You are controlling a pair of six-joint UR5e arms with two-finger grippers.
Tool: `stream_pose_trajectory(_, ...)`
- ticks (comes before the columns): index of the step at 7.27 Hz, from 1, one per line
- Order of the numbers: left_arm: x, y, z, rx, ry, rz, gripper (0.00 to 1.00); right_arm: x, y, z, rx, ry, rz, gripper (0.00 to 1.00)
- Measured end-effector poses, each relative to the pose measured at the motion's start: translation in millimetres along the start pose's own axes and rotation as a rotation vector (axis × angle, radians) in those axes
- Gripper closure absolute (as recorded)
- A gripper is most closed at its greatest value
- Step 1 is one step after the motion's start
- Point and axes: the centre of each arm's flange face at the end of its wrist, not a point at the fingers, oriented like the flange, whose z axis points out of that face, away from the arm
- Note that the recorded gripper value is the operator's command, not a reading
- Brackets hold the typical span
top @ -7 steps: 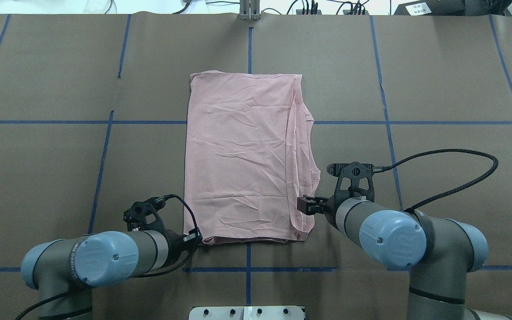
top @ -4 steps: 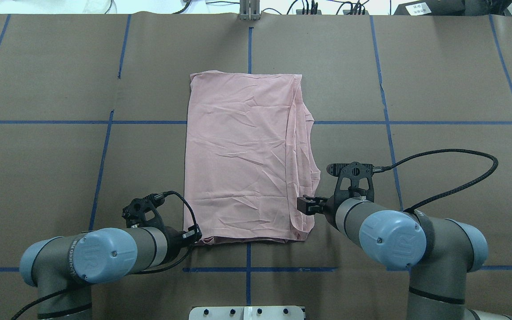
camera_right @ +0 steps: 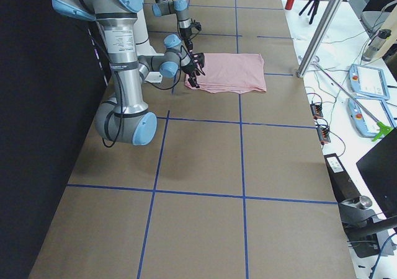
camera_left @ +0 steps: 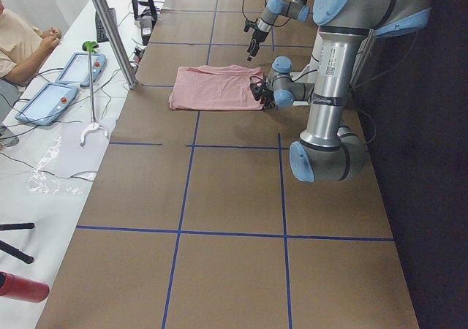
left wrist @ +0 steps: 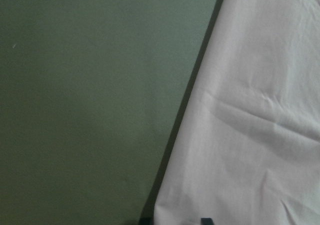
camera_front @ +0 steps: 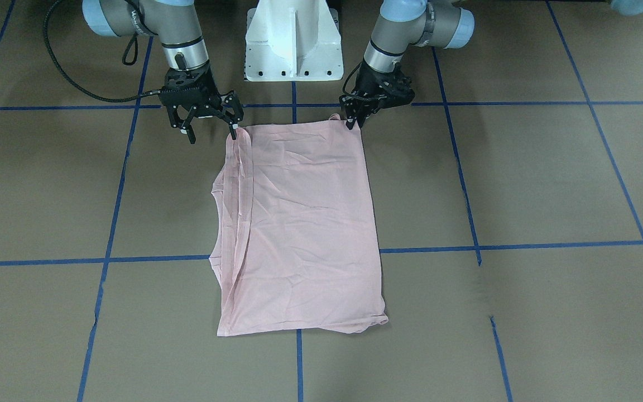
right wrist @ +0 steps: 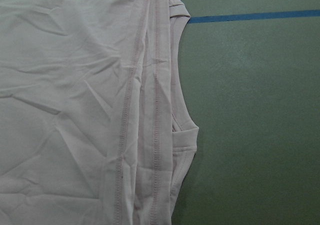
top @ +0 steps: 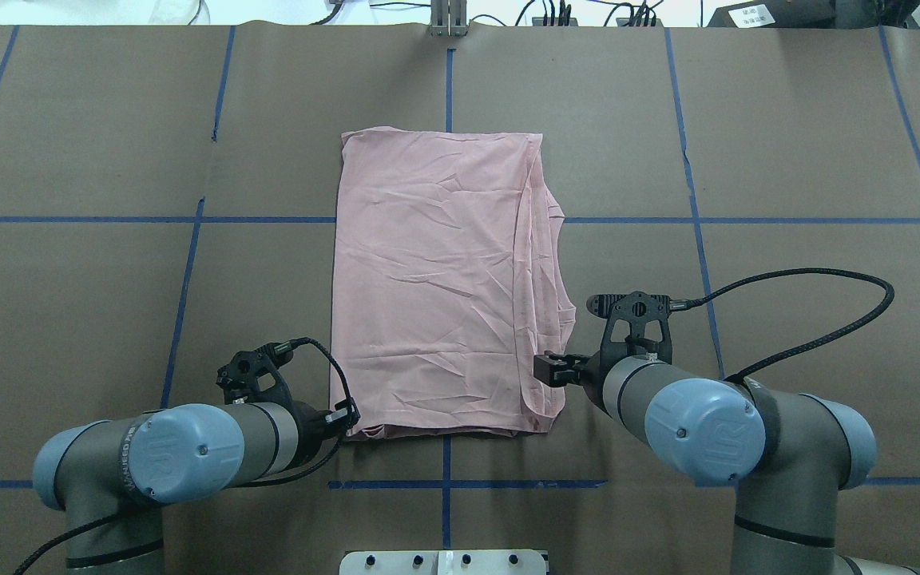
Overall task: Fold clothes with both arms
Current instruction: 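Grasp the two near corners of the folded shirt with both grippers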
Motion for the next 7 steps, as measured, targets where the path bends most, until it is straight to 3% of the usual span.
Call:
stream_pose_trajectory(1, -0.9, 0.7, 0.4, -0.001, -0.002, -0.001, 1.00, -0.3, 0.7, 0.3, -0.001, 0.000, 0.000, 0.01)
stream_pose_trajectory(3, -2.4, 2.0, 0.8, -0.003, -0.004, 0.002, 1.00, -7.7, 8.2, -0.7, -0.012, -0.007, 0.050, 0.21)
stream_pose_trajectory(4, -2.4, 2.4, 0.7, -0.003, -0.004, 0.003, 1.00, -16.4, 16.2, -2.5, -0.025, -0.017, 0.096, 0.26)
stream_pose_trajectory(5, -2.2, 2.3, 0.6, -0.002, -0.003, 0.004, 1.00, -28.1, 25.5, -4.6, -0.042, -0.018, 0.146, 0.25)
stream_pose_trajectory(7, -0.3, 1.1, -0.2, 0.011, 0.004, 0.004, 1.00, -64.2, 38.6, -5.8, -0.071, 0.051, 0.229, 0.19)
